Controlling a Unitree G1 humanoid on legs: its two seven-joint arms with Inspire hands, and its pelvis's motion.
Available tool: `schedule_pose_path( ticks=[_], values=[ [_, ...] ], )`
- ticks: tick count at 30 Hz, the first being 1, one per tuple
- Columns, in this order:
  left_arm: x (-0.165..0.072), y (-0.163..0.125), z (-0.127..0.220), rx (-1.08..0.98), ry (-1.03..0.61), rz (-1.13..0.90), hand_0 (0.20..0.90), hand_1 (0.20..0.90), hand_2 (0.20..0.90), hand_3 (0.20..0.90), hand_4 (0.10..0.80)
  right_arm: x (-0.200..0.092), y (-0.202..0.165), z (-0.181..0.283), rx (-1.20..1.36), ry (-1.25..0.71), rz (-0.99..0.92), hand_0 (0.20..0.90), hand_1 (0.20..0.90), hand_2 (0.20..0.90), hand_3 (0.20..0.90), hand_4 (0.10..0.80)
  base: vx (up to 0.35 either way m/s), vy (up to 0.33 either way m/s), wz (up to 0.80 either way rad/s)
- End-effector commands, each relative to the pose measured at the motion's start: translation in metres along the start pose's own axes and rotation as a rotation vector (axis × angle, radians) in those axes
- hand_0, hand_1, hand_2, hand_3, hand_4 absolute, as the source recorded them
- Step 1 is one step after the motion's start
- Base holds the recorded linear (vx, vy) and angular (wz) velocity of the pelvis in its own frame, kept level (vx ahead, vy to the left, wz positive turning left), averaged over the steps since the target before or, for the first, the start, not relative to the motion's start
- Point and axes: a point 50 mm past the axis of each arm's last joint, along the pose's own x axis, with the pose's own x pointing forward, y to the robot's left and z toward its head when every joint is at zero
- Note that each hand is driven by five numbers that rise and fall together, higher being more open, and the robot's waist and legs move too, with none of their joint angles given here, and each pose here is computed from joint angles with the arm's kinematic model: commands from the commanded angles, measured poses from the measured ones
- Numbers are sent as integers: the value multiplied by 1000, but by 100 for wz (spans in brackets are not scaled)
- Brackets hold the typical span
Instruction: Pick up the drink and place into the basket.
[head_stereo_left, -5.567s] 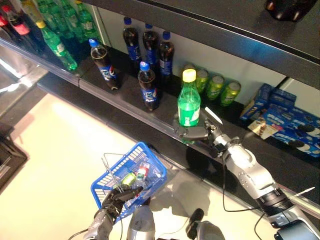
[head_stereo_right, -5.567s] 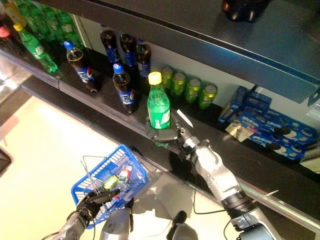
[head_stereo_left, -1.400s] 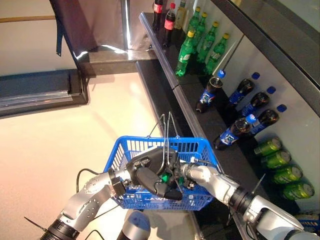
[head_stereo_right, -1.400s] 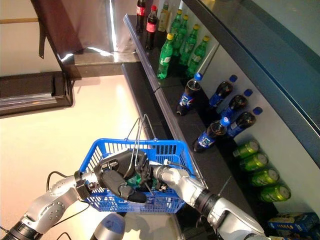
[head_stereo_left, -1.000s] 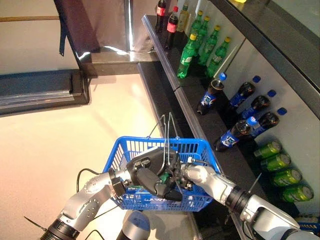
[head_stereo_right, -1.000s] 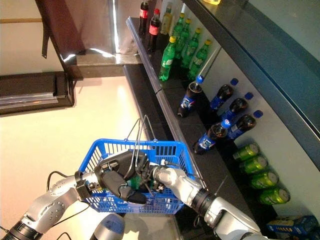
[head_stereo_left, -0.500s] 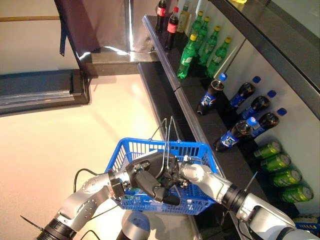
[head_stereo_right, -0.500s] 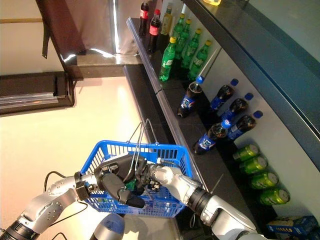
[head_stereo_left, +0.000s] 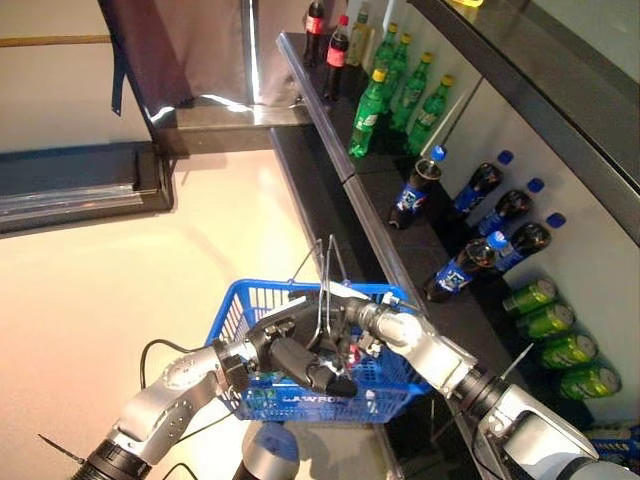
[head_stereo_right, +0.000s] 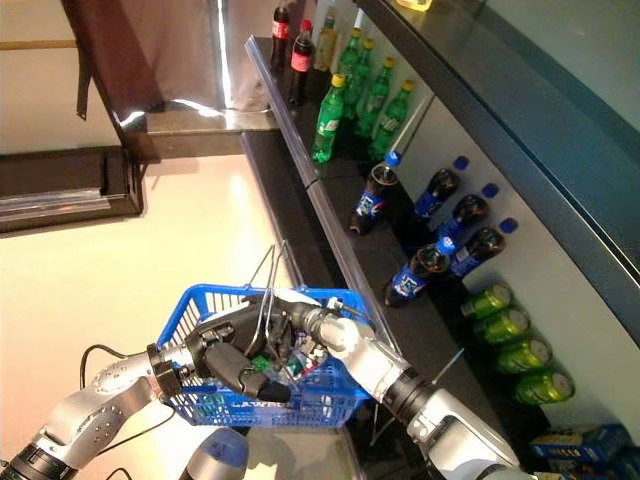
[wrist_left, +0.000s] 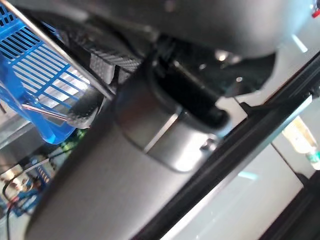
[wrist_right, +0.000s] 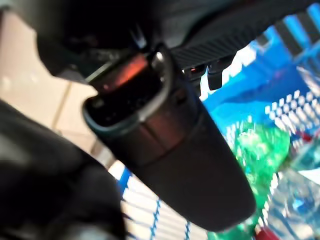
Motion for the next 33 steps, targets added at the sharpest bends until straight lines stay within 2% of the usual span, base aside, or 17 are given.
schedule_pose_path(
  ticks=[1,5,12,16,23,33],
  values=[
    [6,-60,125,271,-864,-304,300,300,300,200,100,-9,-16,4,12,-48,-127,900,900,900,900,800,-18,8,-10],
    [2,-47,125,288,-873,-170,300,300,300,200,100,-20,-25,-1,138,-75,-287,900,900,900,900,800,-39,8,-8],
    [-4,-30,122,276,-891,39,300,300,300,200,100,-39,-25,-1,215,-161,-433,900,900,900,900,800,-47,10,-18],
    [-9,-24,119,268,-899,107,300,300,300,200,100,-47,-23,-2,225,-185,-458,900,900,900,900,800,-46,8,-19],
    [-19,0,103,233,-876,392,300,300,300,200,100,-65,-20,-9,288,-220,-575,900,900,900,900,800,-51,-20,-10],
    [-33,30,75,148,-815,683,300,300,300,200,100,-77,-12,-26,342,-180,-581,900,900,900,900,800,-39,-48,-16]
  ],
)
